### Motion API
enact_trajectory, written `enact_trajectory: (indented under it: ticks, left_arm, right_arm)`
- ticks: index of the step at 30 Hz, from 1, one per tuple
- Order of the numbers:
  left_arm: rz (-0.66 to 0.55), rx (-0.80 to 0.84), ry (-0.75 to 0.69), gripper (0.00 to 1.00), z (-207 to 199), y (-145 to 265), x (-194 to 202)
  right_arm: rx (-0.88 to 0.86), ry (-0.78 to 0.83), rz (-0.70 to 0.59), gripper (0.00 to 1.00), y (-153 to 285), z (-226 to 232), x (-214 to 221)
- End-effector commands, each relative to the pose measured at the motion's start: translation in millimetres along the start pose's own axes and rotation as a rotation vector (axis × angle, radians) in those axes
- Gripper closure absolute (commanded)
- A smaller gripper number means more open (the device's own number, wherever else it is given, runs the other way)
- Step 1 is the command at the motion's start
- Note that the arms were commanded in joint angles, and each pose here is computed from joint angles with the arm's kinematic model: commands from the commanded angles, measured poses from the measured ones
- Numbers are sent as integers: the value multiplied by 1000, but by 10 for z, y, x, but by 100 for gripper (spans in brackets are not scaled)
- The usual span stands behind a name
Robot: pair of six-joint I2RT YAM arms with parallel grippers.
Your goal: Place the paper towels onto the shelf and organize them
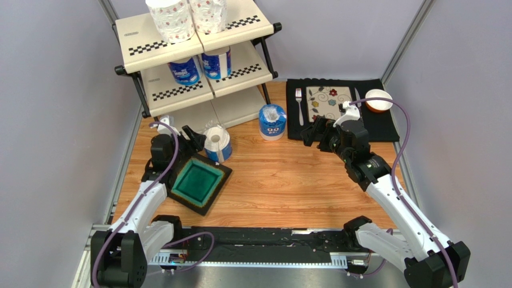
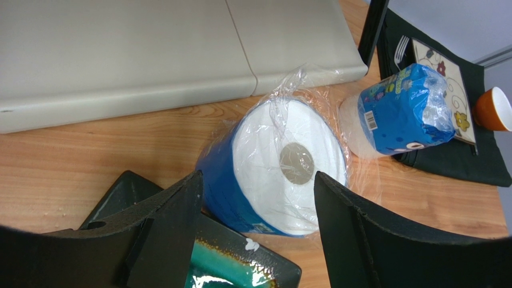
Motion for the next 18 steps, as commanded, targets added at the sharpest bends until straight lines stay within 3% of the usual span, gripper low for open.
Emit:
enact_trajectory:
  ticks: [1,18]
  left_arm:
    - [-85,46,-44,24,-82,-68,-239]
    - [20,15,-148,24,-39,-310,-68]
  right_arm:
    - [-11,34,-51,3,47,41,-99]
    - [10,73,-57,3,43,11,-108]
Point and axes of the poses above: each gripper's point midway between its finger pads, its own y axis back along the fingers, its own z axis along the line the jaws close on, x = y × z, the point moved 9 cm from there along y, back along the fingers, and after that the axes turned 15 degrees about -y, right-handed, at the moved point
